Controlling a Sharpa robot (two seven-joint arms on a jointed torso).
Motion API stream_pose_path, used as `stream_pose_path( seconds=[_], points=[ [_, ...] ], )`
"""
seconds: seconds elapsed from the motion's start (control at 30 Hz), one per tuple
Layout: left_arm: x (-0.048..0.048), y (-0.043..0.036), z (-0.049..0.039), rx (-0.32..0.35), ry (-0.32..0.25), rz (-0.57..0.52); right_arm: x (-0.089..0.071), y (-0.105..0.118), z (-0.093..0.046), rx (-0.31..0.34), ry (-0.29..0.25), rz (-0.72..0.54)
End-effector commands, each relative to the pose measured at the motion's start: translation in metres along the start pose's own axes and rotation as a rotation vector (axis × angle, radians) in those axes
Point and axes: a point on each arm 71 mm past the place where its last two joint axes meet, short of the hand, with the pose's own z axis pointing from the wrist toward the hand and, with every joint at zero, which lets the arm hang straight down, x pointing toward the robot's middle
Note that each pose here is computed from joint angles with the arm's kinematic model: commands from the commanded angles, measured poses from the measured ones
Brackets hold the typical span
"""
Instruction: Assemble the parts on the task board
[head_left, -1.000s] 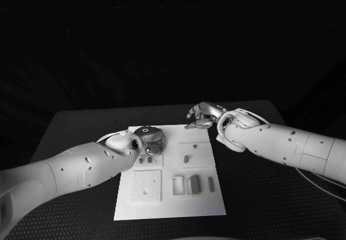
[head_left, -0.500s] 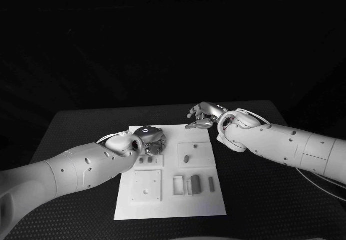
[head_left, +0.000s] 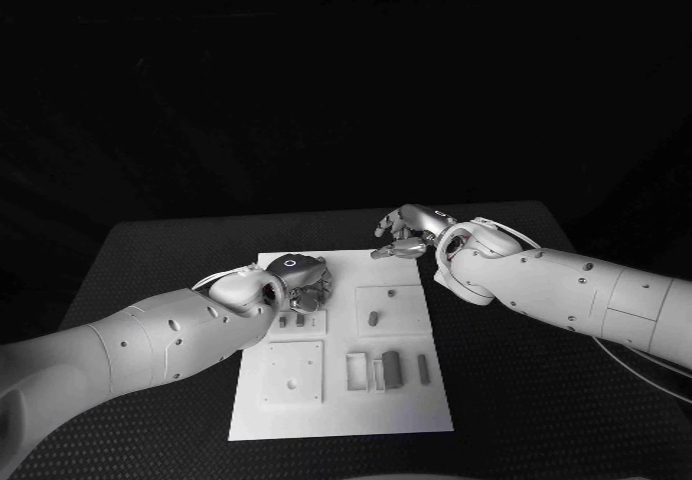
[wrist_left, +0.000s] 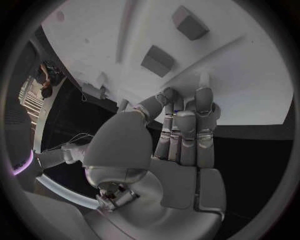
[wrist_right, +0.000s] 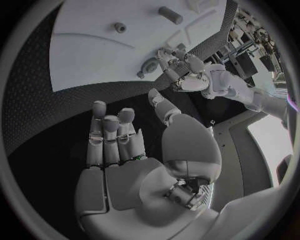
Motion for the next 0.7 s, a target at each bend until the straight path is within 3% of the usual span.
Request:
stream_pose_path(
  seconds=[0.03,0.27,0.7],
  points=[
    [0.0043,0.0008,-0.0035,0.002,-0.002,-0.012,0.0,0.001,0.0,-0.01,0.004,-0.001],
    [0.0026,0.0024,-0.0092,0.005,-0.02,-0.025,0.0,0.0,0.0,-0.009,0.003,-0.002],
    [-0.0135,0.007,-0.0133,0.011,-0.107,-0.063,0.0,0.0,-0.001,-0.01,0.003,-0.002]
  ],
)
